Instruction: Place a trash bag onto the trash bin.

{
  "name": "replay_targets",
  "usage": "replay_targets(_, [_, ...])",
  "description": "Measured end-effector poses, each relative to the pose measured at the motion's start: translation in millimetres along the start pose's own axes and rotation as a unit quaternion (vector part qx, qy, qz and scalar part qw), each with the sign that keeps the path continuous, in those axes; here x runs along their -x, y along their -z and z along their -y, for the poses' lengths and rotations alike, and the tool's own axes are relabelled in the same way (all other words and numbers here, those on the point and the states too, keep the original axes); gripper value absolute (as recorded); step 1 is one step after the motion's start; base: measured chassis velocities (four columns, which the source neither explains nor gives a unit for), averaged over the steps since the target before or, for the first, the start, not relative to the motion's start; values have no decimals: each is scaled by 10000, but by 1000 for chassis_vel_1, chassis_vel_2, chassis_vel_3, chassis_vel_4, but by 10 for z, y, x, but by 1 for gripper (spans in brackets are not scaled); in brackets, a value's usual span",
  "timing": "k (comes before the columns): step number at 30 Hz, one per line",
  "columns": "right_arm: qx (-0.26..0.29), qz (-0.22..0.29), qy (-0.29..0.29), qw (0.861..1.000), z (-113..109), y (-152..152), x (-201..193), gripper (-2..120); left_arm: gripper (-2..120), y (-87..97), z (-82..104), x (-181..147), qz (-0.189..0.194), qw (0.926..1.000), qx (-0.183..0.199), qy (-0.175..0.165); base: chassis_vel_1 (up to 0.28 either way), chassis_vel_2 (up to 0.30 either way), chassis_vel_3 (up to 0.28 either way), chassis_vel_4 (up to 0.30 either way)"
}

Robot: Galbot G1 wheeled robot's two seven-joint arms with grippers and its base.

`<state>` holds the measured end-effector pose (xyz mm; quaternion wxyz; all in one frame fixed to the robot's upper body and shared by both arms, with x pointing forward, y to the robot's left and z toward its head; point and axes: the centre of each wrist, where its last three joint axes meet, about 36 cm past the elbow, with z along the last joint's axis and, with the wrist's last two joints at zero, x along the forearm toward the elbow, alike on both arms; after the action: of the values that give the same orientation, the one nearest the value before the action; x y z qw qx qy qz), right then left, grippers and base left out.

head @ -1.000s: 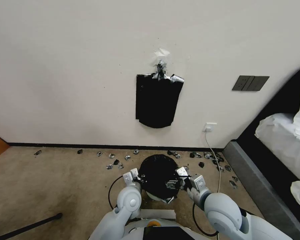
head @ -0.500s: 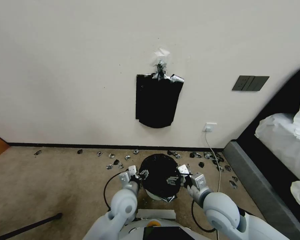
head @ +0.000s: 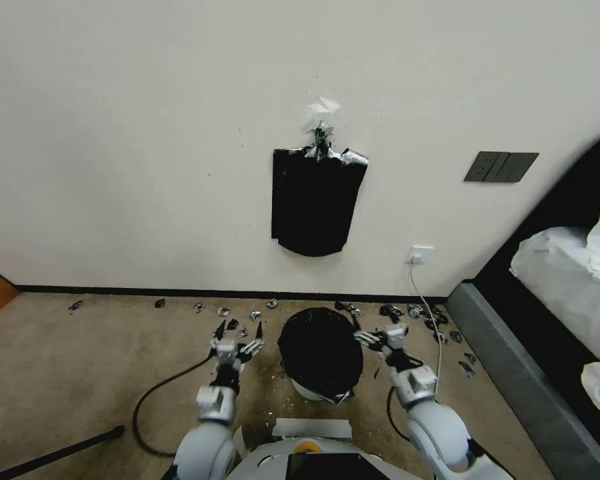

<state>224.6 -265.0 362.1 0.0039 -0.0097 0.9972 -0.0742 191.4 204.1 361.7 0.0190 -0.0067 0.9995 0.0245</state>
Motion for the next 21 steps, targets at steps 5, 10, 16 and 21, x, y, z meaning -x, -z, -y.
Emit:
replay_targets(5, [71,49,-132,9999,-8,-65,-198,100,100,-58,10,-165,-11,10000,11,65,0,0,0,0])
replay_targets(10, [76,62,-131,9999,-10,-63,-204,100,100,-64,13,-167,-12,10000,5,67,0,0,0,0])
replay_targets(16, [82,69,-119,9999,-12,-55,-195,100,100,-63,16,-158,-10,10000,-8,70,0,0,0,0])
replay_targets(21, [90,64,-114,9999,-15,-50,-189,100,100,-63,18,-153,-25,10000,-21,79,0,0,0,0])
